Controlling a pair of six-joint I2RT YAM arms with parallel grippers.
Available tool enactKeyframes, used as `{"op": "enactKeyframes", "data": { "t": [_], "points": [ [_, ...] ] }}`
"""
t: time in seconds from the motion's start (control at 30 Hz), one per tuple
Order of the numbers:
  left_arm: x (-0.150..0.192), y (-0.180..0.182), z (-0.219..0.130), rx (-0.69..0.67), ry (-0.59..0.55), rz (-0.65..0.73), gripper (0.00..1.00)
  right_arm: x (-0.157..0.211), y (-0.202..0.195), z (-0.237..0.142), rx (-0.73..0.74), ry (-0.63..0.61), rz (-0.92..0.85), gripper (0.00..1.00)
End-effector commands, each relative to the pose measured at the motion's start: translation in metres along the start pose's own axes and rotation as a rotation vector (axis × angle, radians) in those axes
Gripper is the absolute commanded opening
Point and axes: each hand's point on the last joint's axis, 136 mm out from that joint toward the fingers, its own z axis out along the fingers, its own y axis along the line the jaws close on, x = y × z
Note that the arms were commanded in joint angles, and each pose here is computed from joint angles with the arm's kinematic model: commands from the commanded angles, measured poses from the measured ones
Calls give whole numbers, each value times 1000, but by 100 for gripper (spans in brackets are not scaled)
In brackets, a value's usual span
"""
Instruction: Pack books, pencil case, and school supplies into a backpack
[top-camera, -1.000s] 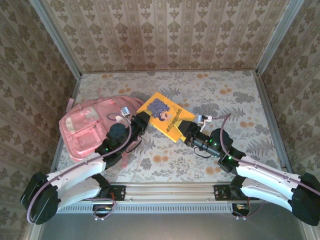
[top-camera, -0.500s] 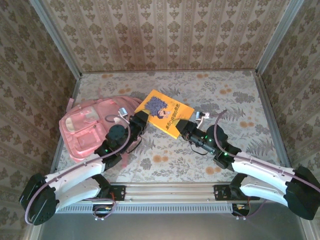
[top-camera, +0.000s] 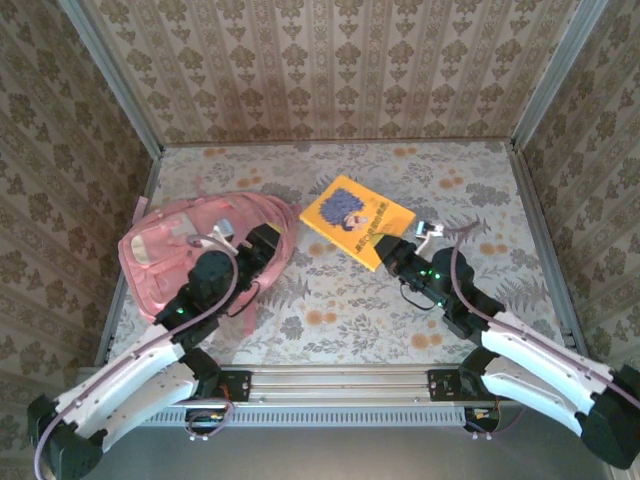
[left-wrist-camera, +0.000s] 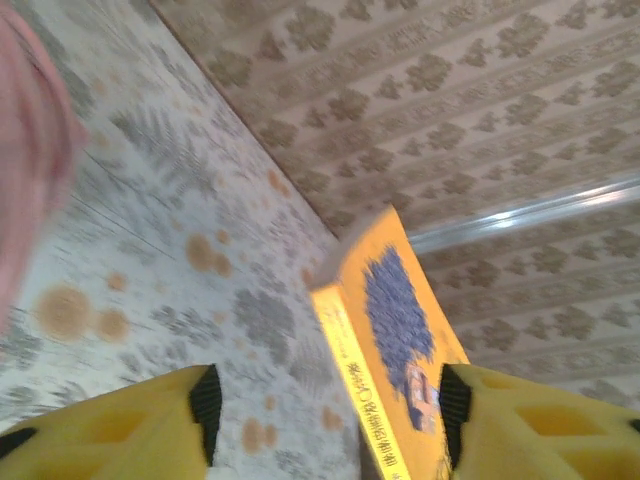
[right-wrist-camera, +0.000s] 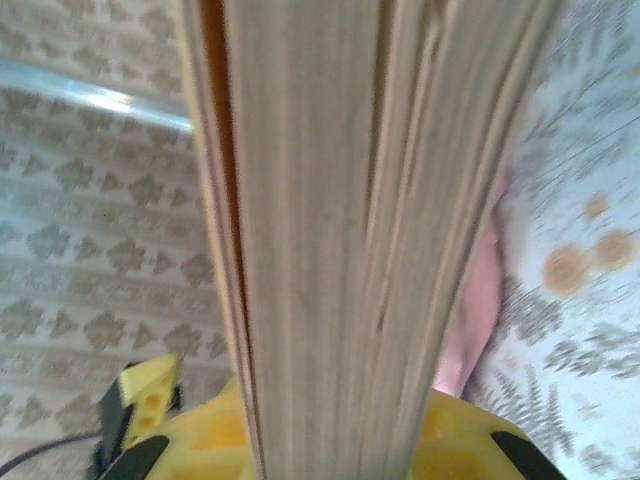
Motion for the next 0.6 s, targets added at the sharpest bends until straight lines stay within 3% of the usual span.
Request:
{"op": "enactKeyframes", "data": {
  "t": [0.0, 0.13, 0.27, 0.57],
  "points": [
    [-19, 30, -24, -237, 3, 210, 66, -19, -14, -19, 53, -75, -41, 0],
    [-42, 35, -25, -339, 5, 298, 70, -23, -28, -32, 115, -79, -86, 0],
    [-59, 50, -2, -458, 87, 281, 70, -19, -30, -35, 131, -47, -112, 0],
    [-94, 82, 60, -499, 180, 203, 68, -16, -30, -47, 144, -23, -183, 0]
  ]
}}
